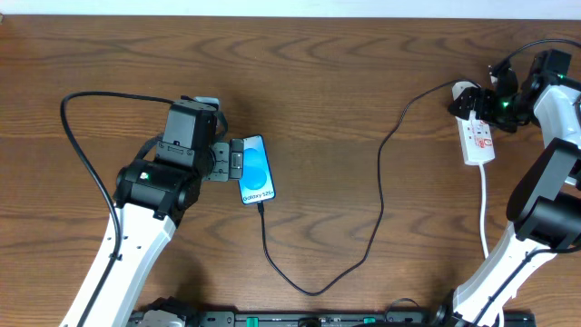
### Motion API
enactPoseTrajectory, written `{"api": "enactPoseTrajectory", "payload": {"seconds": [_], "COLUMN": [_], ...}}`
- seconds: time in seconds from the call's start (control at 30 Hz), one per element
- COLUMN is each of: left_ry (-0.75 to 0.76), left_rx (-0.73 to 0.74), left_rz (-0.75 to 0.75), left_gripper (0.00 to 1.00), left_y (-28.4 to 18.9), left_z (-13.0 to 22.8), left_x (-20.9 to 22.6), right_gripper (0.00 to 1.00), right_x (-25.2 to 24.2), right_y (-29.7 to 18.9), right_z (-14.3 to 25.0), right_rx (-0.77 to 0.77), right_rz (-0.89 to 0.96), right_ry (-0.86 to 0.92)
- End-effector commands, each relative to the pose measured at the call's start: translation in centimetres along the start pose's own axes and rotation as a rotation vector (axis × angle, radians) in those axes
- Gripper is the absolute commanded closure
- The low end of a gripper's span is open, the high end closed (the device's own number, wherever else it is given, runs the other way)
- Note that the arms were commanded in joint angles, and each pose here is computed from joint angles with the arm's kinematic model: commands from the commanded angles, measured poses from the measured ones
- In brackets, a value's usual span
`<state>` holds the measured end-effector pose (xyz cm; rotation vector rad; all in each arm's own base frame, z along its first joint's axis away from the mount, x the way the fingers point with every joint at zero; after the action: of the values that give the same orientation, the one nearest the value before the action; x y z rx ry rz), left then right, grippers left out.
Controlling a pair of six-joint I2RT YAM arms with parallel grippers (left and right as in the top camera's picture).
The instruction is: Plug charger to phone and switch on socket
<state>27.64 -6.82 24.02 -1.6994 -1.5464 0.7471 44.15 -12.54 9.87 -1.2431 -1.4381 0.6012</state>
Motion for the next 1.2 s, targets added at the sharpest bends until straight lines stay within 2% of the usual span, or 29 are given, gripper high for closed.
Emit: {"api": "enactPoseTrajectory", "payload": {"seconds": [0.0,0.97,1.17], "left_ry": [0.011,0.011,0.011], "left_rx": [0.001,0.001,0.001], "left_rz": [-0.012,-0.012,-0.012], "left_gripper": [0.02,0.02,0.02], "left_y": [0.0,0.0,0.0], "left_z": [0.0,0.0,0.0], "left_x": [0.1,0.1,0.1], "right_gripper": [0.01,0.01,0.01], "right_x": [2.3,2.2,1.2], "right_y": [1.6,1.7,1.4], "right_z": [0.8,0.3,-0.4], "right_rx": [0.048,0.019,-0.007], "right_rz": [-0.169,-0.163,-0.09], "right_ry": [0.025,-0.003,-0.006]}}
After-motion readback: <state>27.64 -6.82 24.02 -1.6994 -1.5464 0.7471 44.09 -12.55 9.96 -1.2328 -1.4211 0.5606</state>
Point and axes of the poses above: each gripper's point midway between its finger pads, its own y axis out along the fingers, its own x axis along the line the jaws close on, z = x × y, the point moved 6 cm from there along -y, back along the fingers, and after that the axes turned 3 degrees about y, right-handed, at the moved point
